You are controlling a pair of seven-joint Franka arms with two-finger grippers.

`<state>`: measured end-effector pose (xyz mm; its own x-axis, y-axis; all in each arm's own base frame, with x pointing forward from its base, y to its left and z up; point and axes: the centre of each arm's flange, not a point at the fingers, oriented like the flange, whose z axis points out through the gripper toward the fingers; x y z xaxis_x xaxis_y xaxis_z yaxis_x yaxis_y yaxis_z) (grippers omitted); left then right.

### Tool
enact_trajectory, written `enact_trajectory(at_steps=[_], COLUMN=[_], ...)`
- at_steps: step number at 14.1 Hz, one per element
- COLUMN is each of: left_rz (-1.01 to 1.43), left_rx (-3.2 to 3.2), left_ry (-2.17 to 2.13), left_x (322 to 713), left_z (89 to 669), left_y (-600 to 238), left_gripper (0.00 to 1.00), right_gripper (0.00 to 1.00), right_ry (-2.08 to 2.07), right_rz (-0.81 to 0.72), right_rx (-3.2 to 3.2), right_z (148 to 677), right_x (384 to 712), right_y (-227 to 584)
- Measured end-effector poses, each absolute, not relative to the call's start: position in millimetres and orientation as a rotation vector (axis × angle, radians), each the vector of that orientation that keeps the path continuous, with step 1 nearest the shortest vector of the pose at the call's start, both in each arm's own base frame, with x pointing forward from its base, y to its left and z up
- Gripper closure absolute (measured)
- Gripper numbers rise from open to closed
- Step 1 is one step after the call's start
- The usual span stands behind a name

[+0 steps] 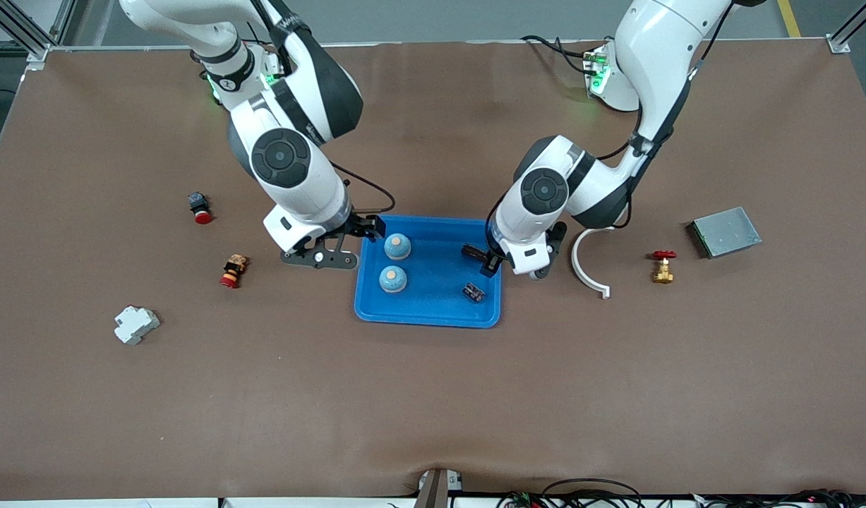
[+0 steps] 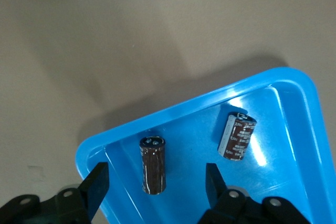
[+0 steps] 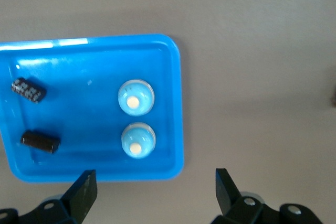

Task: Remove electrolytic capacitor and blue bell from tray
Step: 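Grasp a brown capacitor with the left gripper while the right gripper grasps a bell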

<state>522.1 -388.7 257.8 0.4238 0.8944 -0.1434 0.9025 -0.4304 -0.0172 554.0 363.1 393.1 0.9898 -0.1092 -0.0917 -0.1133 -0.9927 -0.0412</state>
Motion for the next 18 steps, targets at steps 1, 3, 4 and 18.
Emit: enact_trajectory(at_steps=[1,3,4,18], left_rz=[-0.202,-0.205,-0.206,-0.177], left_rx=[2.582,2.567,2.563,2.465], left_ry=[1.656,1.671,1.671,1.627], left_x=[518.7,509.4,505.7,487.0], left_z=[251.6,237.3,231.0,178.7], left_y=[-391.7,-395.4,-395.5,-398.8], left_gripper=[0.17,0.18,0.19,0.70], right_gripper=[0.00,0.00,0.00,0.00], right_ry=[0.183,0.205,0.209,-0.056], right_rz=[0.120,0.101,0.087,-0.002], right_rx=[-3.081,-3.075,-3.069,-3.057], right_z=[381.9,363.9,357.2,250.2], right_x=[552.5,549.6,549.7,569.5], right_y=[364.9,370.8,374.8,402.3])
